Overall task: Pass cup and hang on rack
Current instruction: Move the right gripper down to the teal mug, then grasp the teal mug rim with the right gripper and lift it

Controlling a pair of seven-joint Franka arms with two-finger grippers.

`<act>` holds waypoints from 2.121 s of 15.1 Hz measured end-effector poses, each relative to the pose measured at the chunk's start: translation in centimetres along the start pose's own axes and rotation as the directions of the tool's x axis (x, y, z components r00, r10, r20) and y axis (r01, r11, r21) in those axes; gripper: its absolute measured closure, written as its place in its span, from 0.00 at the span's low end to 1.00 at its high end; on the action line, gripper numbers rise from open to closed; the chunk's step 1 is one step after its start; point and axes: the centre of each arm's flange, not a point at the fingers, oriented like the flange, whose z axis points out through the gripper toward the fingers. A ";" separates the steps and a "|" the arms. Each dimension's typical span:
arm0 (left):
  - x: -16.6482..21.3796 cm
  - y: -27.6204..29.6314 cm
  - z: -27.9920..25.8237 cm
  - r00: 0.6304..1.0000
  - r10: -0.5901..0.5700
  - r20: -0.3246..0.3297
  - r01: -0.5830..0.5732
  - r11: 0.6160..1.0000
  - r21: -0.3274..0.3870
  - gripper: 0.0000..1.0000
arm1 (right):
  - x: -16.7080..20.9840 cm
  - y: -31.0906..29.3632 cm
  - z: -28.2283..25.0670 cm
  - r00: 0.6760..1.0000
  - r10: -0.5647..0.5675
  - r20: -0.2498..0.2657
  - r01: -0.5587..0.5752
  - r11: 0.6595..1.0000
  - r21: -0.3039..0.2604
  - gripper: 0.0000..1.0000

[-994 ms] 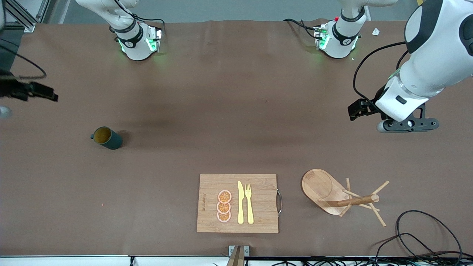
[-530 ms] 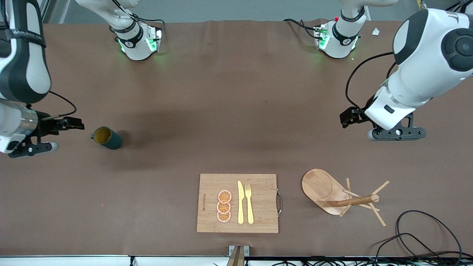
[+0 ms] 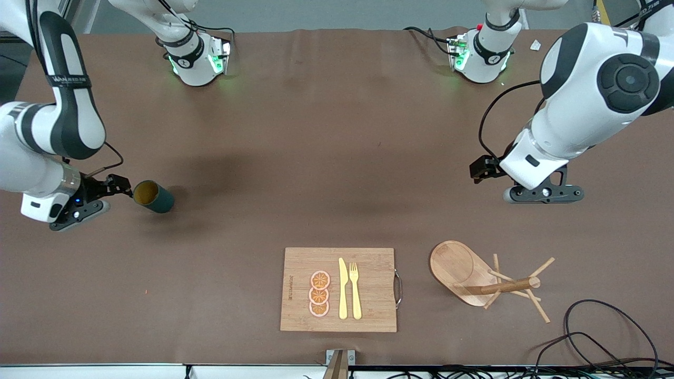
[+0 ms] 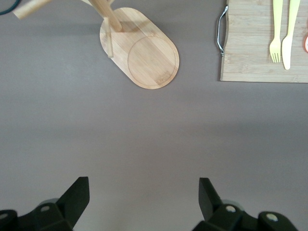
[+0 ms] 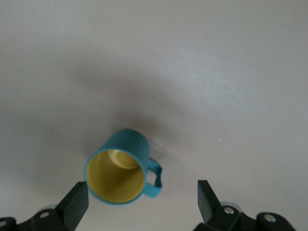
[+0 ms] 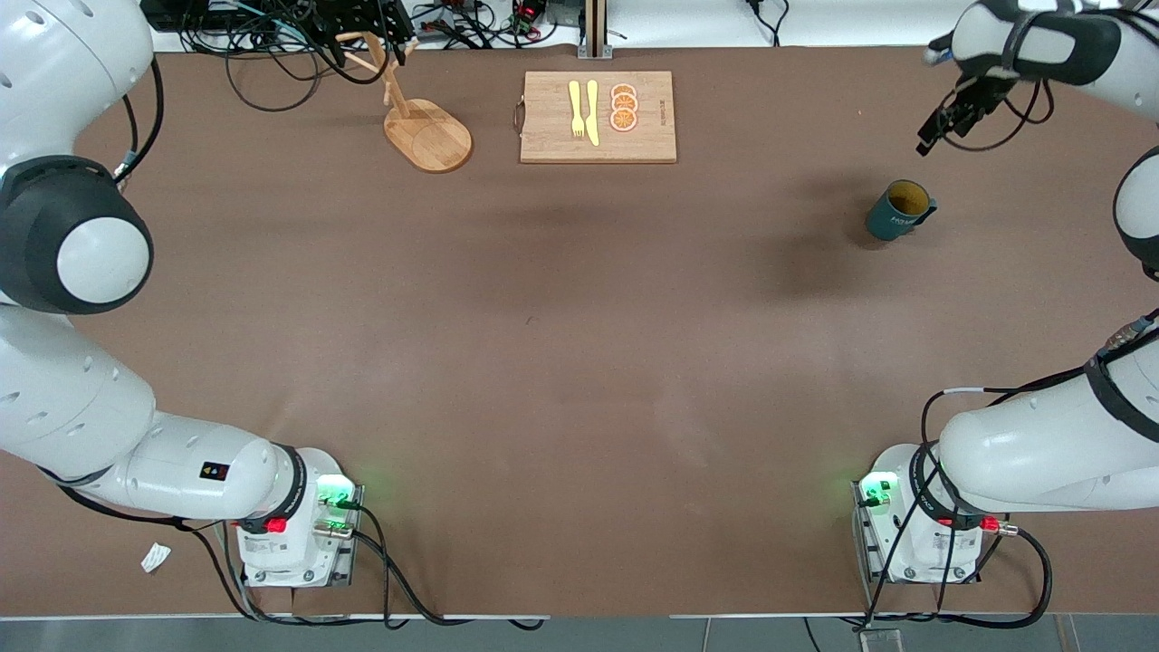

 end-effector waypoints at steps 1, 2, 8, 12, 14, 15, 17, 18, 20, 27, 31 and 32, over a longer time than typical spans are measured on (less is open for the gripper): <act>-0.2 0.8 0.2 1.000 -0.008 0.003 0.008 1.000 0.001 0.00 | -0.5 -0.3 1.4 1.000 -0.026 -0.003 0.026 1.000 -0.004 0.00; -0.3 1.5 0.4 1.000 -0.015 0.003 0.015 1.000 0.001 0.00 | -1.0 -0.7 2.6 0.999 -0.047 -0.001 0.047 0.999 -0.002 0.00; -0.4 3.8 1.9 1.000 -0.013 0.008 0.013 1.000 0.000 0.00 | -1.7 -0.9 7.2 0.994 -0.108 0.025 0.107 0.994 0.018 0.22; -1.0 5.5 2.4 1.000 0.013 0.013 -0.013 1.000 0.002 0.00 | -1.9 -0.3 9.1 0.994 -0.107 0.025 0.106 0.994 0.014 0.45; -1.2 6.3 2.6 1.000 0.008 0.011 -0.008 1.000 0.009 0.00 | -1.9 -0.3 9.6 0.994 -0.107 0.027 0.106 0.994 0.014 0.65; -1.3 6.8 2.8 1.000 0.004 0.009 -0.004 1.000 0.016 0.00 | -1.9 -0.3 9.7 0.994 -0.107 0.028 0.107 0.994 0.015 0.75; -1.8 8.2 3.3 1.000 -0.003 0.008 0.003 1.000 0.029 0.00 | -1.8 -0.4 9.8 0.994 -0.109 0.029 0.109 0.994 0.018 0.96; -2.0 8.8 3.5 1.000 -0.008 0.005 0.008 0.999 0.033 0.00 | -1.6 -0.5 9.7 0.993 -0.112 0.033 0.111 0.994 0.024 0.96; -2.1 9.4 3.9 1.000 -0.021 0.005 0.021 0.999 0.035 0.00 | -0.8 -1.1 9.1 0.994 -0.100 0.042 0.097 0.993 0.061 0.96; -2.7 11.0 4.6 0.998 -0.060 0.010 0.059 0.997 0.039 0.00 | 7.2 -13.9 3.1 0.990 0.108 0.089 -0.115 0.991 0.068 0.96; -2.7 11.0 4.6 0.998 -0.062 0.010 0.062 0.997 0.040 0.00 | 11.4 -27.6 1.8 0.951 0.296 0.086 -0.299 0.954 0.034 0.96; -2.6 10.9 4.7 0.998 -0.063 0.009 0.063 0.997 0.040 0.00 | 12.2 -31.2 1.5 0.936 0.345 0.072 -0.348 0.937 0.041 0.96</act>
